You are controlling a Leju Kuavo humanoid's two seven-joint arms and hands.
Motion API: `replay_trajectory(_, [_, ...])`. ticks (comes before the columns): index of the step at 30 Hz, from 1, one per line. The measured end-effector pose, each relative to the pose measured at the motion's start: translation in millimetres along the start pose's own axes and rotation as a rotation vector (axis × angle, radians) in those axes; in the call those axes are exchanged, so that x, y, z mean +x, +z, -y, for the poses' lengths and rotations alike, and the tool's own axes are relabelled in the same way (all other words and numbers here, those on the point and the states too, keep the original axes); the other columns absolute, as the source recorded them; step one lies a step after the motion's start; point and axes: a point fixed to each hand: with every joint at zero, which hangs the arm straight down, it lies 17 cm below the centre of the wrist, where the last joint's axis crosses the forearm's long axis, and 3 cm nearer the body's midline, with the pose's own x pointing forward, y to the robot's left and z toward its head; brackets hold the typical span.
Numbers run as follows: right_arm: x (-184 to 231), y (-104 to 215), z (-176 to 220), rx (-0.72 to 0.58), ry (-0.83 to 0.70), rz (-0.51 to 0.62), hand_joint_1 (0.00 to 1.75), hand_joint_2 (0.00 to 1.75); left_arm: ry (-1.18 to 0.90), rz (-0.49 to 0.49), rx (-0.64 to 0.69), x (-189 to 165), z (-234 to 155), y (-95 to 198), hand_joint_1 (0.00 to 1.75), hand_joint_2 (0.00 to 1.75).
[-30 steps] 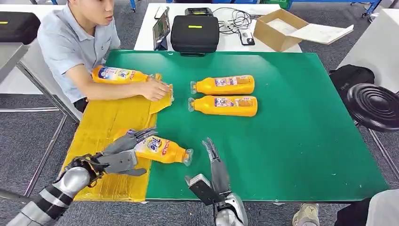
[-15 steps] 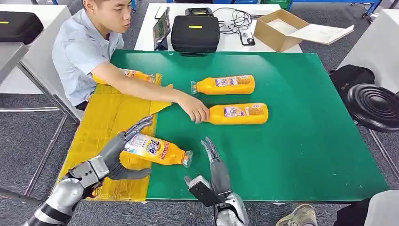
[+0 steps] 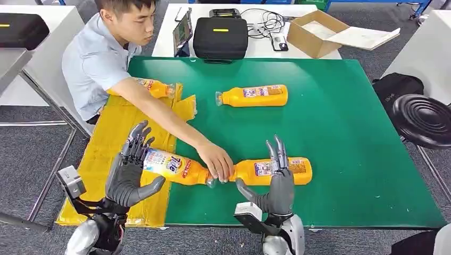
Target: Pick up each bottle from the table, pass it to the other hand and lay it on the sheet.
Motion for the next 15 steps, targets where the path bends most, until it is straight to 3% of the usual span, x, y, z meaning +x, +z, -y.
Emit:
replay_trajectory(6, [2.7,-3.4,16.2,-0.036,0.027,0.011,0.00,1.75,0.020,0.007,0.022,0.2,0.9,1.0,0.00,1.75])
replay_trajectory(12, [-5.0,0.0,56.5,-0.124,0.109,-0.022,0.00,1.75,0.021,0.001,0.111,-10.2,-4.0,13.6,0.00,1.75])
replay_trajectory(15, [-15.0,8.4,65.3,-0.115,0.174,-0.039,0.00,1.75,-0.070,0.014,0.176,-12.7,-11.6,21.0,0.00,1.75])
